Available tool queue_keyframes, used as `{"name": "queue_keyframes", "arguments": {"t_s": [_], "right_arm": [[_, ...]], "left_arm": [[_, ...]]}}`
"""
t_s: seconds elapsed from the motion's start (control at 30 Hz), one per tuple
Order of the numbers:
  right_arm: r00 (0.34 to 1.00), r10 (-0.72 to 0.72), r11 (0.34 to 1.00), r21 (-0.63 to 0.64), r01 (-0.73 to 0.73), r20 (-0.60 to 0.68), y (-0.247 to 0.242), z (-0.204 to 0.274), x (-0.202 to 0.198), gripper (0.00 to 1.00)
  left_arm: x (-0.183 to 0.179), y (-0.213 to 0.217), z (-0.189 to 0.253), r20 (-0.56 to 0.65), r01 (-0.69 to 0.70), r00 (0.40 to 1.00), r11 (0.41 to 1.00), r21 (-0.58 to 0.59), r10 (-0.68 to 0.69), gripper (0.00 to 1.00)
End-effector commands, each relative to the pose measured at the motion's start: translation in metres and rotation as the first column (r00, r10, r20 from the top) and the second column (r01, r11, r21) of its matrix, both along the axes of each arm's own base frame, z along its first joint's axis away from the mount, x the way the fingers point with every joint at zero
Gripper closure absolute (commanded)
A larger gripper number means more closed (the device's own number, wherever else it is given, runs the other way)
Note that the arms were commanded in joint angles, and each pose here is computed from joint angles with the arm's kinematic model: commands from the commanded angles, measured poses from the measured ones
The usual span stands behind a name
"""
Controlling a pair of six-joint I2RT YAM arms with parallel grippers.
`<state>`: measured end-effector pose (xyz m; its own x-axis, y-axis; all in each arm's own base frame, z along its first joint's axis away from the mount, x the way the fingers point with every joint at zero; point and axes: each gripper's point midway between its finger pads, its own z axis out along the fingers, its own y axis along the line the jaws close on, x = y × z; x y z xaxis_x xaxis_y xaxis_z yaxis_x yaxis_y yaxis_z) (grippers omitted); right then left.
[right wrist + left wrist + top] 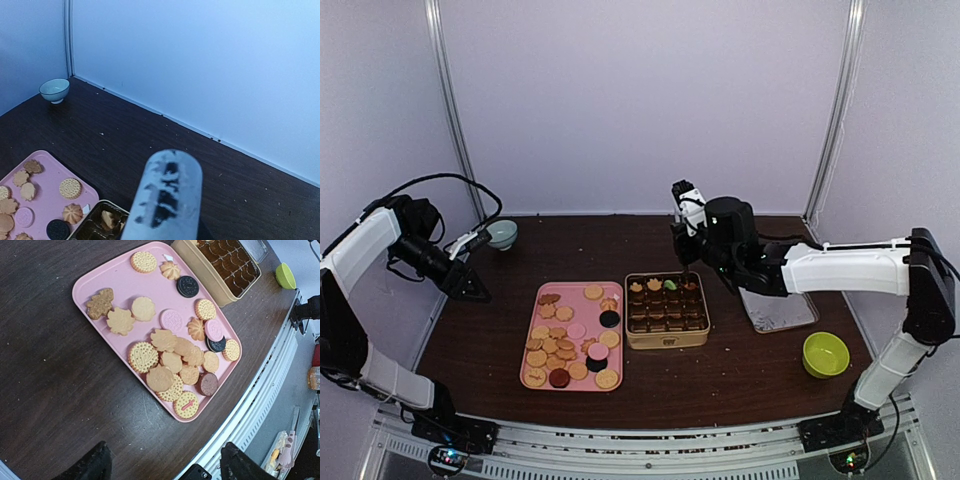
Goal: Pack the cookies
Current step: Adjust the fake cookies in the empty pocket of the box, then pick up the fake cookies from the plate.
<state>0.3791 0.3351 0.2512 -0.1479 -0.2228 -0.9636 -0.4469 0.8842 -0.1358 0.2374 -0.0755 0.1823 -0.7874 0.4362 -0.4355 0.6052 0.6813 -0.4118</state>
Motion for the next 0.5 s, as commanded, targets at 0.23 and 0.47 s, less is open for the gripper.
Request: {"name": "queue_keyframes", "arguments": {"t_s": [0.23, 0.47], "right_arm": [[0.95, 0.295, 0.943, 0.127, -0.307, 0.103, 0.141, 0.065, -0.094, 0.77], [0.927, 0.369, 0.915, 0.152, -0.374, 0.062, 0.225, 0.039, -0.106, 0.72]], "left_arm": [[0.003, 0.006, -0.002, -0.002, 0.001, 1.0, 1.0, 0.025, -0.001, 0.2], [0.0, 0.013, -0.005, -0.01, -0.006, 1.0, 0.998, 0.066, 0.007, 0.17]]}}
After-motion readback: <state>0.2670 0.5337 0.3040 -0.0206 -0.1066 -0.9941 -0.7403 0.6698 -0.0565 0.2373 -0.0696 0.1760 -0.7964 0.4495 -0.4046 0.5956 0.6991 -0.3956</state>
